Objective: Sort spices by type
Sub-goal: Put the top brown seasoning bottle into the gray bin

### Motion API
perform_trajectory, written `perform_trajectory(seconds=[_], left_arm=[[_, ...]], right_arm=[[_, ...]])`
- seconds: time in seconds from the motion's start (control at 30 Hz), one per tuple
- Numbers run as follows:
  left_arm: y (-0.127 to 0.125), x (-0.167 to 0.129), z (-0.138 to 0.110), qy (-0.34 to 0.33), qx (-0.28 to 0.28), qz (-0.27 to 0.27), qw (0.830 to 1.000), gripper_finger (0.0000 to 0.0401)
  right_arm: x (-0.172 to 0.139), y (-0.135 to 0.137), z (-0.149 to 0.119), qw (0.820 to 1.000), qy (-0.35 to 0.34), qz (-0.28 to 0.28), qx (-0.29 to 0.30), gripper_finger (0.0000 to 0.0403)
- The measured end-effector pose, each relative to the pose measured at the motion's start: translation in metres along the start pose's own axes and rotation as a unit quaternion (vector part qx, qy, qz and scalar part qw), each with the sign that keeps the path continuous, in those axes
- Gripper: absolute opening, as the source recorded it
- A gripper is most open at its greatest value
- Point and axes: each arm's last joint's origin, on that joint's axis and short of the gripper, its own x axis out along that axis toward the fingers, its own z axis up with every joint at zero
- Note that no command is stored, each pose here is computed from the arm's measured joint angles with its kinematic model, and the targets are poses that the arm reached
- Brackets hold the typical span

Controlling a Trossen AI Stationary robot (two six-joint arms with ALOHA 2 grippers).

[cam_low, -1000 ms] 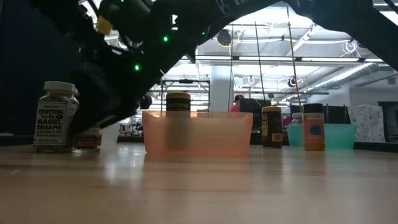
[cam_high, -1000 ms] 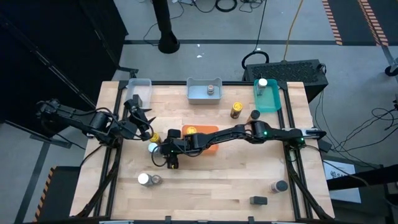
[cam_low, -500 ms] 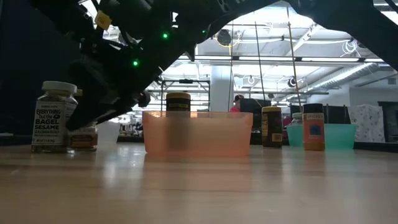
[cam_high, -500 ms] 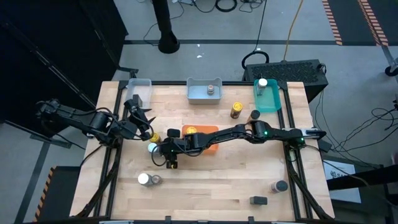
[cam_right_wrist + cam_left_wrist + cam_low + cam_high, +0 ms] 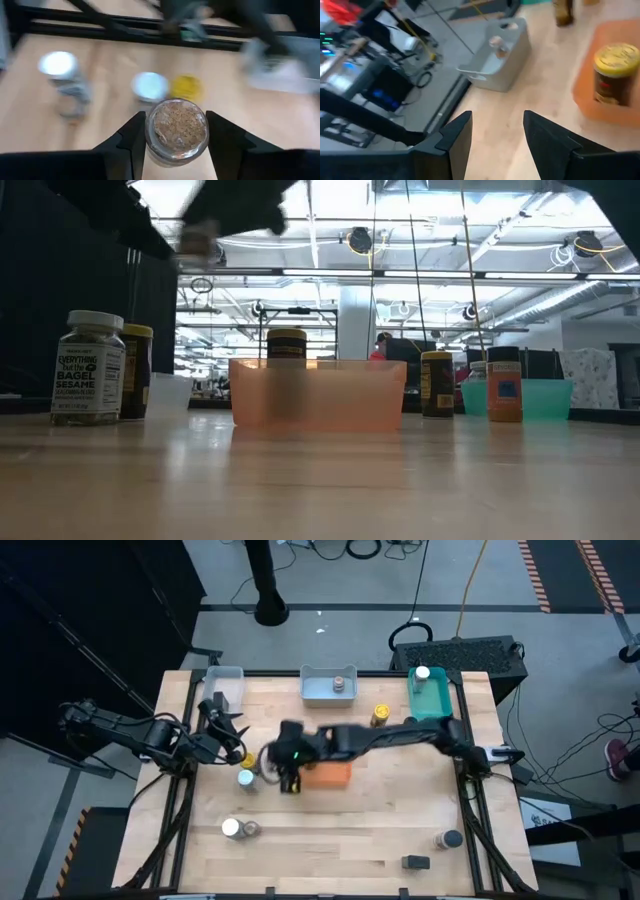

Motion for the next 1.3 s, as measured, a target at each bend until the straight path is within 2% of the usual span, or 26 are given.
perform_trajectory(seconds=[0.1,0.2,0.37,0.53,0.73,0.9,1.1,1.3], left_arm=[[0.003,-0.001,0.001,-0.008,-0.004,0.034,0.999,0.0185],[0.006,-0.002,0.001,-0.016,-0.009,0.068,0.997,0.0185],[0.009,-0.003,0.001,-0.022,-0.012,0.092,0.995,0.0185],[0.010,-0.004,-0.001,-0.018,-0.011,0.093,0.995,0.0185],[0.010,-0.004,-0.006,-0.004,-0.030,0.091,0.995,0.0185],[0.013,-0.005,-0.015,0.021,-0.042,0.098,0.994,0.0185],[0.013,-0.005,-0.016,0.024,-0.056,0.097,0.993,0.0185],[0.013,-0.005,-0.016,0.027,-0.056,0.092,0.994,0.0185]], right_arm=[[-0.025,-0.030,0.005,0.999,0.019,-0.048,-0.016,0.0149],[-0.038,-0.071,0.004,0.997,0.028,-0.070,-0.017,0.0149],[-0.036,-0.147,-0.012,0.997,0.035,-0.065,-0.013,0.0149],[-0.022,-0.201,-0.046,0.998,0.006,-0.060,0.011,0.0149],[-0.005,-0.231,-0.087,0.995,-0.031,-0.086,0.034,0.0149],[-0.008,-0.250,-0.101,0.994,-0.029,-0.100,0.033,0.0149],[-0.022,-0.278,-0.116,0.997,-0.035,-0.053,0.034,0.0149],[-0.021,-0.289,-0.136,0.997,-0.036,-0.050,0.051,0.0149]])
